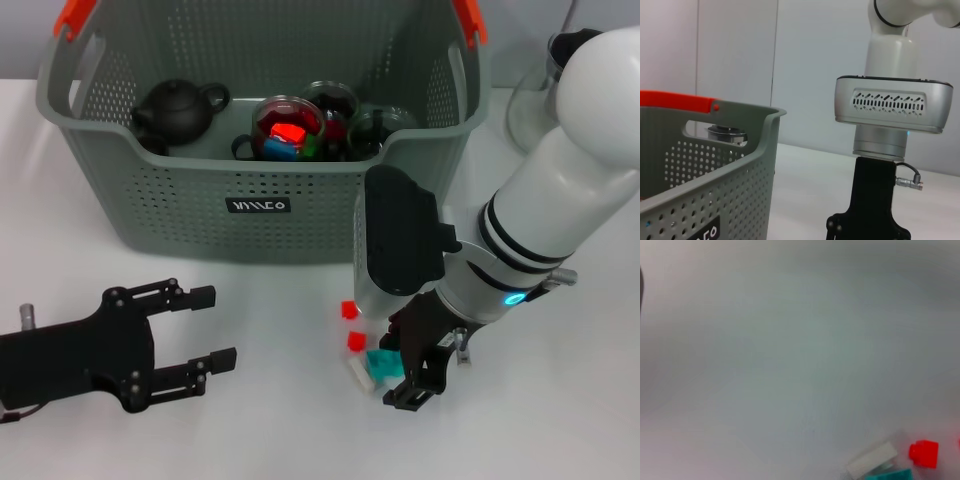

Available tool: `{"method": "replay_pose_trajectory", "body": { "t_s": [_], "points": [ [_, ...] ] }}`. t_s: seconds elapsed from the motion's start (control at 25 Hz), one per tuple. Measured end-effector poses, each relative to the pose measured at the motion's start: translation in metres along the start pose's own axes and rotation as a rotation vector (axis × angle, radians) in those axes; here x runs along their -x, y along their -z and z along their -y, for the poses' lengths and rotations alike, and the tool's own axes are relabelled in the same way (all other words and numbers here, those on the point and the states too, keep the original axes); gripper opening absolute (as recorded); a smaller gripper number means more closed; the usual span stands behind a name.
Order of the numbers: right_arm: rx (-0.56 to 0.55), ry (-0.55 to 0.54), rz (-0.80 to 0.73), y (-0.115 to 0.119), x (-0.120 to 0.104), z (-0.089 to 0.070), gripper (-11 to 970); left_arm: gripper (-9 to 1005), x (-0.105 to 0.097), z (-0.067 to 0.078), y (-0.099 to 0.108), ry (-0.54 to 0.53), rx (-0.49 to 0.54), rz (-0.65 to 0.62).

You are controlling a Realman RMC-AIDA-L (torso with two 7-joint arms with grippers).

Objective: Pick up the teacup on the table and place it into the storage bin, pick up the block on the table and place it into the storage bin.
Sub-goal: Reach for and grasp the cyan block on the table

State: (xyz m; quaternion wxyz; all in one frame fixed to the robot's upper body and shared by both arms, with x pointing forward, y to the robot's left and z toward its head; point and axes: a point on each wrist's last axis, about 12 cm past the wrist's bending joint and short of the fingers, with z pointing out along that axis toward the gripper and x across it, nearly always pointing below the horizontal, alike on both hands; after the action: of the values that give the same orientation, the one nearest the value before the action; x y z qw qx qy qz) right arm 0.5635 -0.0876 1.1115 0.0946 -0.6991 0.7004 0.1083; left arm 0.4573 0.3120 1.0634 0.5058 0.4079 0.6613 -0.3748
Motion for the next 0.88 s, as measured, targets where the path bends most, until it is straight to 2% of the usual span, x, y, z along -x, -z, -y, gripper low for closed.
{"method": "replay_pose_trajectory", "body": {
  "t_s": [0.88],
  "points": [
    [-0.017,-0.012,0.012,0.0025,-0.0015,0.0035,684,702,0.001,-0.0021,-0.0001,-0.003,0.01,0.003]
  ]
}}
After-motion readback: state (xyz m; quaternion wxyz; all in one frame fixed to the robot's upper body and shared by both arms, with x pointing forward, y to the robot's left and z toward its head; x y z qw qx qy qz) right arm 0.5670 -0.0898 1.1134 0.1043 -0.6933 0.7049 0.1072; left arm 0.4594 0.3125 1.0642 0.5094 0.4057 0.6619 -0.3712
